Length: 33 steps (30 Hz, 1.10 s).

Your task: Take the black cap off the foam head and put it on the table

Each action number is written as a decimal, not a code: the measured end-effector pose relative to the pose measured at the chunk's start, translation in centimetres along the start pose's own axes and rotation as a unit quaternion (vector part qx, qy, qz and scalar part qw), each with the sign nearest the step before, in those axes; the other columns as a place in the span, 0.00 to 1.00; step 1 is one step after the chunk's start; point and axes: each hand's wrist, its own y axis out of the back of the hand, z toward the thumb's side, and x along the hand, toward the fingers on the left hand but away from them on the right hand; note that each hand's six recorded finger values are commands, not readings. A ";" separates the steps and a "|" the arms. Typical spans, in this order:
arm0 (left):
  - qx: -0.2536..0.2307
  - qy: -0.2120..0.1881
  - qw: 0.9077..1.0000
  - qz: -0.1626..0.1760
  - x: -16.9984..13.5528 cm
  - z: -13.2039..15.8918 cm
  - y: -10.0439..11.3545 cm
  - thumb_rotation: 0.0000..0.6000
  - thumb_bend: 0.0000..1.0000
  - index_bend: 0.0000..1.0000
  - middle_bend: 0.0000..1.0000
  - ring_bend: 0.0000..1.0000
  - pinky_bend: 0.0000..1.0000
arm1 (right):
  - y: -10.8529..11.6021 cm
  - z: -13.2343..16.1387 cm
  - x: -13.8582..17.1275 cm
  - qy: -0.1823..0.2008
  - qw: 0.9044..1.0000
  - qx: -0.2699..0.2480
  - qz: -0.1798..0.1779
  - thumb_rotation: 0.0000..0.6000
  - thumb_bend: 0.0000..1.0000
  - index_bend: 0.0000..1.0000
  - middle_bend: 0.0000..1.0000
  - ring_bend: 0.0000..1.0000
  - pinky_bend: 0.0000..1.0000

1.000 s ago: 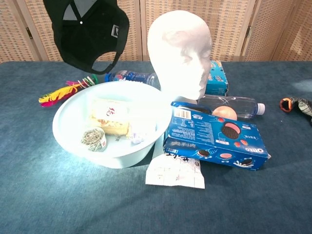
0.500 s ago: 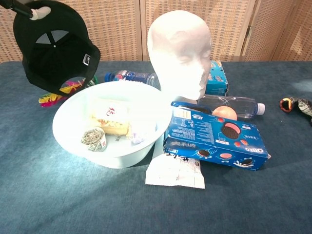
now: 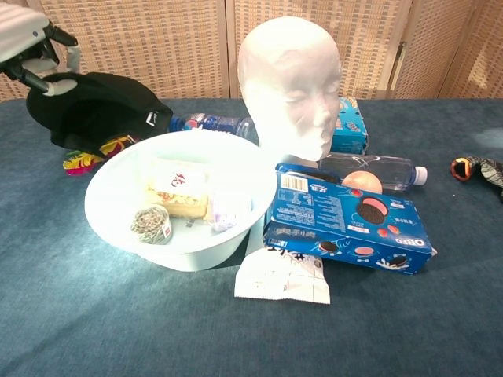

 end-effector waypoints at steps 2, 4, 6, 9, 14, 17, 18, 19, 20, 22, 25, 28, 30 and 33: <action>-0.001 0.000 1.000 -0.020 -0.5 -0.3 -0.9 1.00 0.36 0.59 1.00 1.00 1.00 | 0.0 0.0 0.0 0.000 1.000 0.000 0.000 1.00 0.24 0.35 0.31 0.22 0.30; 0.004 0.003 0.999 -0.043 -1.1 -0.8 -1.9 1.00 0.36 0.59 1.00 1.00 1.00 | -0.1 0.0 0.0 0.000 1.000 0.000 0.002 1.00 0.24 0.35 0.31 0.22 0.30; 0.015 0.007 0.998 -0.062 -1.7 -1.4 -2.6 1.00 0.36 0.59 1.00 1.00 1.00 | -0.1 0.0 -0.1 0.000 1.000 0.000 0.002 1.00 0.24 0.35 0.31 0.22 0.30; 0.025 0.016 0.996 -0.085 -2.5 -2.3 -3.3 1.00 0.36 0.59 0.99 1.00 1.00 | -0.1 0.1 -0.2 0.001 1.000 0.000 0.002 1.00 0.24 0.35 0.31 0.22 0.30; 0.040 0.033 0.991 -0.126 -3.7 -3.2 -4.4 1.00 0.35 0.43 0.90 0.98 1.00 | -0.3 0.2 -0.3 0.003 1.000 0.001 0.004 1.00 0.24 0.35 0.31 0.22 0.30; 0.053 0.045 0.985 -0.157 -4.4 -3.6 -5.1 1.00 0.34 0.13 0.74 0.87 1.00 | -0.3 0.3 -0.4 0.004 1.000 0.000 0.005 1.00 0.24 0.35 0.31 0.22 0.30; 0.059 0.051 0.983 -0.167 -4.7 -3.6 -5.2 1.00 0.32 0.04 0.67 0.80 1.00 | -0.4 0.3 -0.5 0.004 1.000 0.001 0.005 1.00 0.24 0.35 0.32 0.22 0.30; 0.064 0.056 0.981 -0.174 -4.8 -3.6 -5.3 1.00 0.31 0.01 0.61 0.73 1.00 | -0.4 0.3 -0.5 0.004 1.000 0.001 0.006 1.00 0.24 0.35 0.31 0.22 0.30; 0.068 0.062 0.979 -0.181 -5.0 -3.6 -5.4 1.00 0.30 0.00 0.56 0.69 1.00 | -0.5 0.4 -0.6 0.004 1.000 0.001 0.007 1.00 0.24 0.35 0.31 0.22 0.30; 0.077 0.075 0.975 -0.195 -5.5 -3.5 -5.4 1.00 0.28 0.00 0.46 0.61 1.00 | -0.5 0.4 -0.6 0.005 1.000 0.001 0.007 1.00 0.24 0.35 0.31 0.22 0.30; 0.085 0.097 0.968 -0.216 -6.2 -3.3 -5.1 1.00 0.23 0.00 0.29 0.48 0.90 | -0.4 0.4 -0.6 0.004 1.000 0.001 0.006 1.00 0.24 0.34 0.31 0.22 0.30; 0.078 0.123 0.960 -0.237 -7.0 -2.8 -4.8 1.00 0.19 0.00 0.17 0.35 0.73 | -0.4 0.4 -0.6 0.004 1.000 0.002 0.006 1.00 0.24 0.34 0.31 0.22 0.30; 0.067 0.140 0.955 -0.252 -7.6 -2.4 -4.5 1.00 0.16 0.00 0.09 0.26 0.57 | -0.4 0.4 -0.7 0.005 1.000 0.001 0.006 1.00 0.24 0.34 0.31 0.22 0.30; 0.057 0.160 0.947 -0.272 -8.5 -2.3 -4.0 1.00 0.15 0.00 0.01 0.14 0.39 | -0.4 0.5 -0.7 0.007 1.000 0.001 0.007 1.00 0.24 0.35 0.31 0.22 0.30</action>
